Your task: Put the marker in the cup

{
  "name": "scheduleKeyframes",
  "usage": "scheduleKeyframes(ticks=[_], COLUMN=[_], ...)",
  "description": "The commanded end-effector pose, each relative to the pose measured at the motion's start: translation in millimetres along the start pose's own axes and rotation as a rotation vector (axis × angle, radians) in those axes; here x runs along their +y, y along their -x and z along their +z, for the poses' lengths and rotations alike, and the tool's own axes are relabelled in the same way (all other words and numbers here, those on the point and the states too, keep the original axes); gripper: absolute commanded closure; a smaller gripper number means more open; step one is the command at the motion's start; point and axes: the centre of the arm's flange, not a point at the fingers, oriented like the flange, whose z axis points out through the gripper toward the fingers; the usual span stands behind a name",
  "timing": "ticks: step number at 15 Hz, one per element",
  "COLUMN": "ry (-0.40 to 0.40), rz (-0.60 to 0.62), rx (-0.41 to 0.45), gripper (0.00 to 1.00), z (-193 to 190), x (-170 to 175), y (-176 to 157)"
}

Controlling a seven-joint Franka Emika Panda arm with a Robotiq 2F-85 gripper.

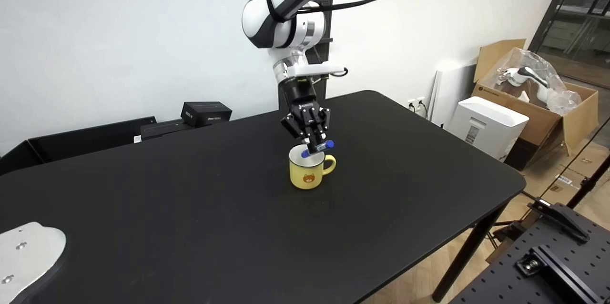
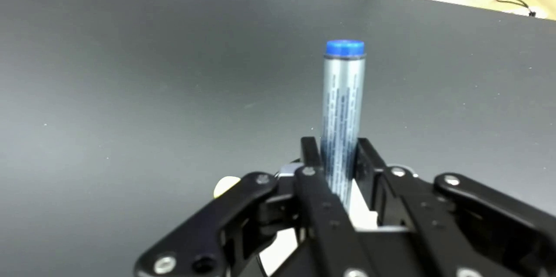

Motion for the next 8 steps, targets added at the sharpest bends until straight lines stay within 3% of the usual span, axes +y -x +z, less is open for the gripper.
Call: scheduleKeyframes(ticks=[1,6,8], ry=[0.007,0.006,0.015], rz=[0.0,0.0,-0.001], rx=[-0.006,0.012,0.03], gripper=[0.41,0.07,0.01], z=[-11.6,-15.1,-16.2], x=[-1.7,-1.4,-3.0], y=[-9.9,-6.4,-2.9])
